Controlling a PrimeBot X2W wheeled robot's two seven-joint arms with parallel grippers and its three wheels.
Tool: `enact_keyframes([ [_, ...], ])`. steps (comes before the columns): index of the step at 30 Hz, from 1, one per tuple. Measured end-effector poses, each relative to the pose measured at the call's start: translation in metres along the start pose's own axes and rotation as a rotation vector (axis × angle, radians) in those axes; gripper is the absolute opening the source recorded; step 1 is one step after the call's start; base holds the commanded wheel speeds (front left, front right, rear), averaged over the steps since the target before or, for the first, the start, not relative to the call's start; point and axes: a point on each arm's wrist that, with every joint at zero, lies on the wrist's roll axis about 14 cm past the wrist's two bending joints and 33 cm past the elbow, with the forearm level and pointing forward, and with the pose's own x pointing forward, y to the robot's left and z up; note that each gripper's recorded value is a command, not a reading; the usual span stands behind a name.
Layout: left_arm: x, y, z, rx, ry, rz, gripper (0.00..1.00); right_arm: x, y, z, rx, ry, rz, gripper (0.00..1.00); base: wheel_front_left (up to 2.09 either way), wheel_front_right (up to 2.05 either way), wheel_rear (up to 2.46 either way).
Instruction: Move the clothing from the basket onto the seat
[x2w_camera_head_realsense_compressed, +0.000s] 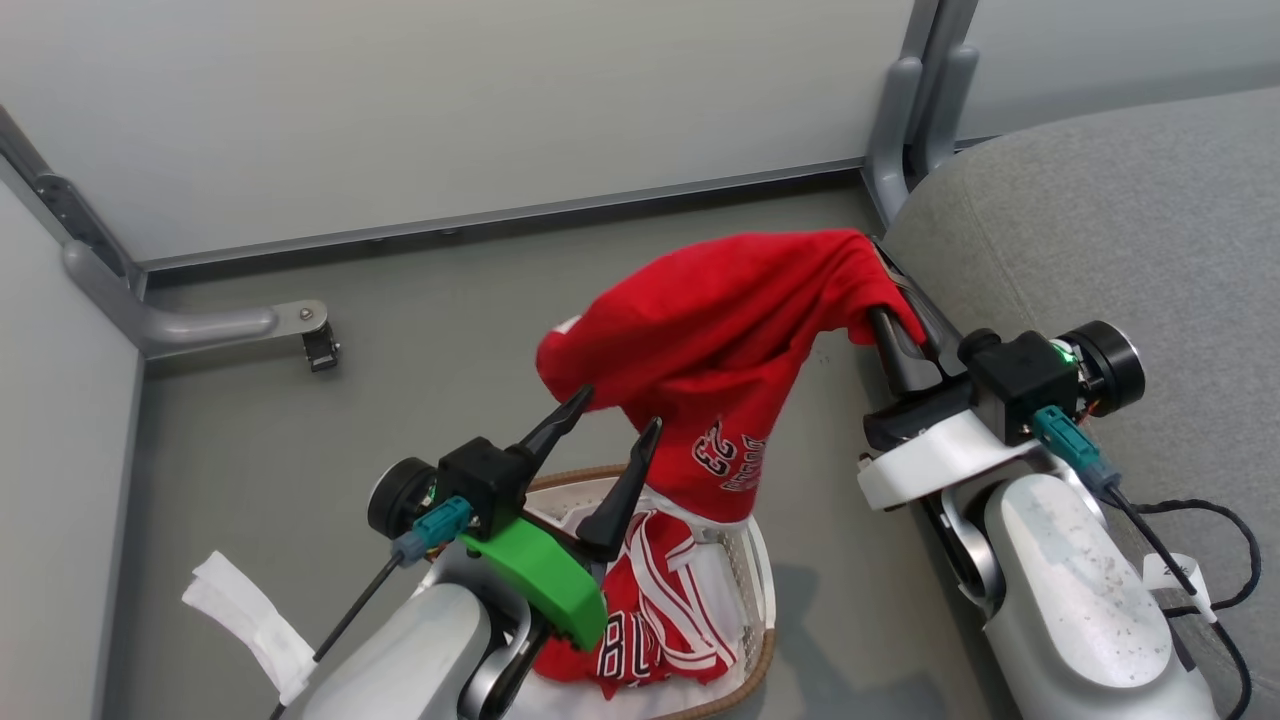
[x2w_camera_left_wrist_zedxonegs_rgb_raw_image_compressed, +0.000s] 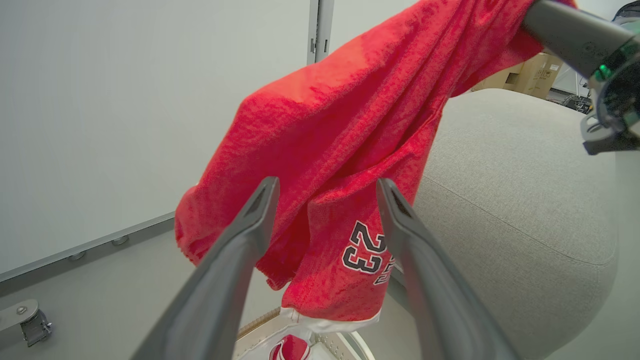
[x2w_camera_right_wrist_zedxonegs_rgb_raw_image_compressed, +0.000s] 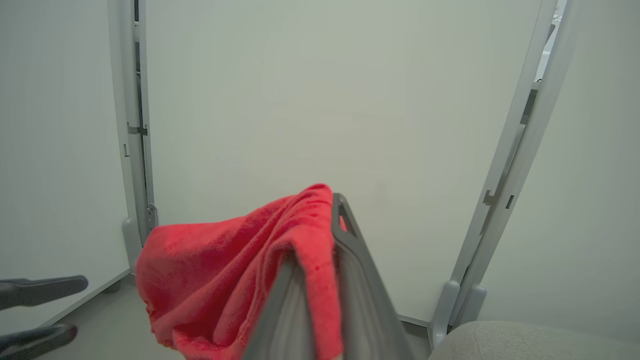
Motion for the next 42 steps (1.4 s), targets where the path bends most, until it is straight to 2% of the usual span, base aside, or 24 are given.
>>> enact_keyframes([
  [10, 0.013, -0.034, -0.012, -0.015, 0.012, -0.104, 1.0, -0.023, -0.046, 0.002, -0.064, 0.017, -0.132, 0.0, 0.0, 0.0, 0.0],
  [22, 0.043, -0.094, -0.031, -0.039, 0.046, -0.313, 1.0, -0.087, -0.121, 0.008, -0.171, 0.081, -0.37, 0.0, 0.0, 0.0, 0.0],
  [29, 0.053, -0.124, -0.046, -0.055, 0.081, -0.424, 1.0, -0.115, -0.141, 0.005, -0.202, 0.129, -0.449, 0.0, 0.0, 0.0, 0.0],
  [42, 0.064, -0.127, -0.056, -0.083, 0.082, -0.475, 1.0, -0.121, -0.164, -0.026, -0.22, 0.229, -0.488, 0.0, 0.0, 0.0, 0.0],
])
